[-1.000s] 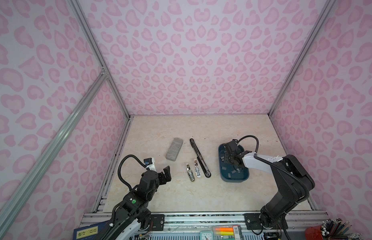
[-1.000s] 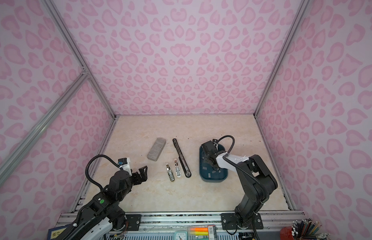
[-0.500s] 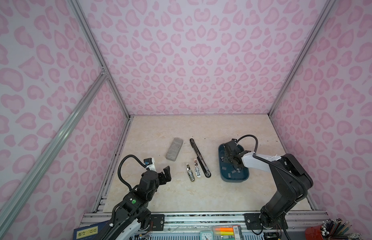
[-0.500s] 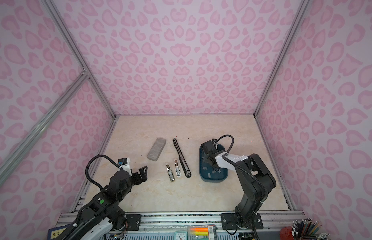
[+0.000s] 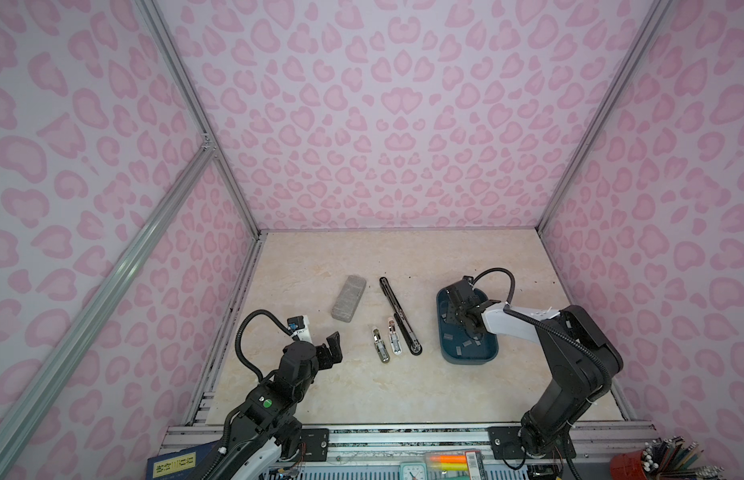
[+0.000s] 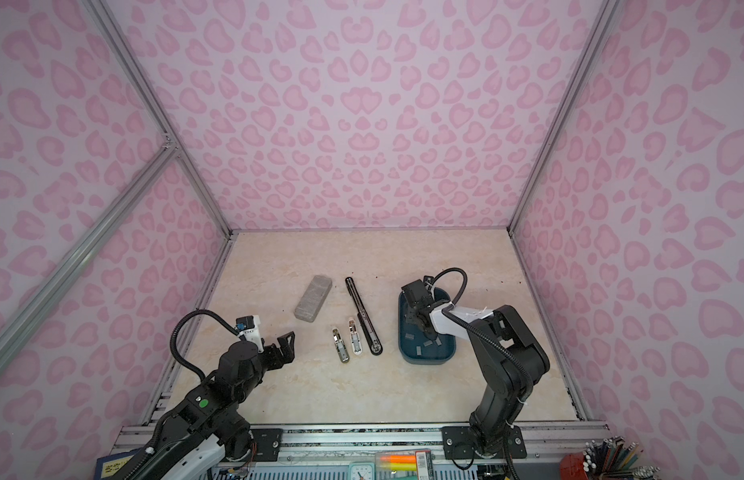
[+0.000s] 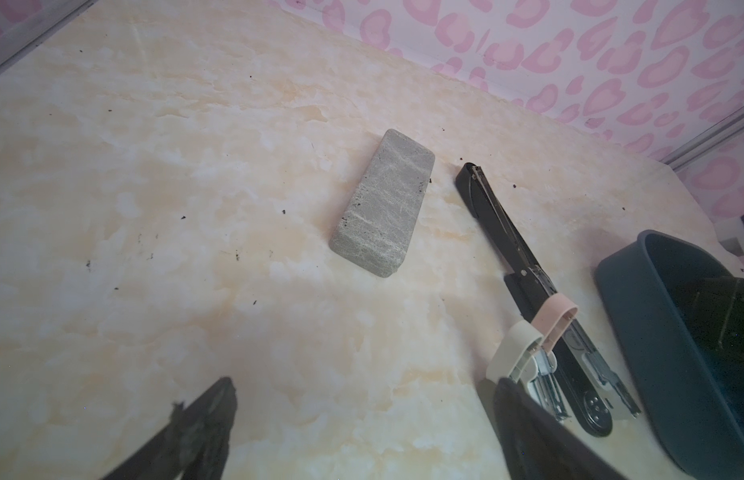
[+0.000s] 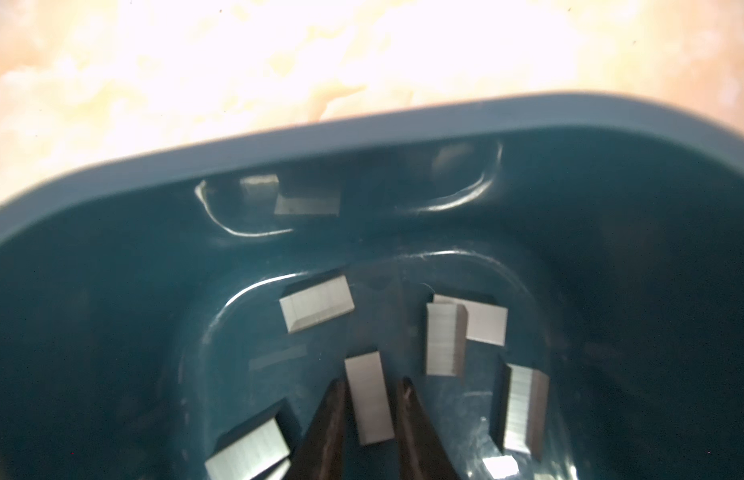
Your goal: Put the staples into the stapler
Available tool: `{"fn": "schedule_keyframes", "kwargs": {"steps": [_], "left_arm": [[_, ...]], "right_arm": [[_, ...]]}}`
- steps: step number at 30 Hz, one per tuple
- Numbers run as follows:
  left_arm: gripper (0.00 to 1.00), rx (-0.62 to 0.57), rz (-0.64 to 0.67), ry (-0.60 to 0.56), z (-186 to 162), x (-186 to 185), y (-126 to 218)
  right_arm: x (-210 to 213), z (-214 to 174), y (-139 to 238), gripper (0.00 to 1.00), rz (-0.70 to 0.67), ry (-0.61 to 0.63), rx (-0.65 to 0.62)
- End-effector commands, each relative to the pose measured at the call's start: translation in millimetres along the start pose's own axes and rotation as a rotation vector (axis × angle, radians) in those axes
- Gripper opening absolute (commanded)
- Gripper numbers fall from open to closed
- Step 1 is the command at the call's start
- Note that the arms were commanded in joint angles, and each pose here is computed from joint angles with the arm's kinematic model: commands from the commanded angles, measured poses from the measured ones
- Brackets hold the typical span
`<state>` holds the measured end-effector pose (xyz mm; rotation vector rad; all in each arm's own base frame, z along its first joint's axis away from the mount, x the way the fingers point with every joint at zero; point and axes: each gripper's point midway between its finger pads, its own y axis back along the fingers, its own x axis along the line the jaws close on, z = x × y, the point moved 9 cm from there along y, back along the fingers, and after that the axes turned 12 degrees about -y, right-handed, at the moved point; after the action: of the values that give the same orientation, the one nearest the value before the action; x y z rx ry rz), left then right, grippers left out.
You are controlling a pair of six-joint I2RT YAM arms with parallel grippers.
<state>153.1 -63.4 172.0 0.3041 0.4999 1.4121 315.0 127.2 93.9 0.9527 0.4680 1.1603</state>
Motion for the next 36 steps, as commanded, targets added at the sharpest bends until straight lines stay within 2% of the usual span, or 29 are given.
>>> {"fn": "schedule_keyframes", "kwargs": {"steps": [1,16,30,31,34,36], "left_arm": [[0.97,-0.01,-0.006,0.008,1,-1,0],[0.97,-0.01,-0.006,0.007,1,0,0],[0.98,-0.012,-0.008,0.009,1,-1,0],[0.98,-0.012,-0.01,0.009,1,-1,0],[0.98,-0.015,-0.012,0.009,1,-1,1],[0.98,-0.016,-0.013,0.01,1,-1,1]], "right_arm": [[-6,-6,-4,0.24,-0.042,0.021,0.033],[-7,-9,-12,0.28,-0.057,0.035,0.042],[-6,-9,-13,0.15,-0.047,0.034,0.053],[-6,-9,-12,0.16,-0.042,0.032,0.051],[-7,-8,-8,0.27,-0.037,0.033,0.05],[-8,-8,-7,0.29,-0.037,0.033,0.046]]}}
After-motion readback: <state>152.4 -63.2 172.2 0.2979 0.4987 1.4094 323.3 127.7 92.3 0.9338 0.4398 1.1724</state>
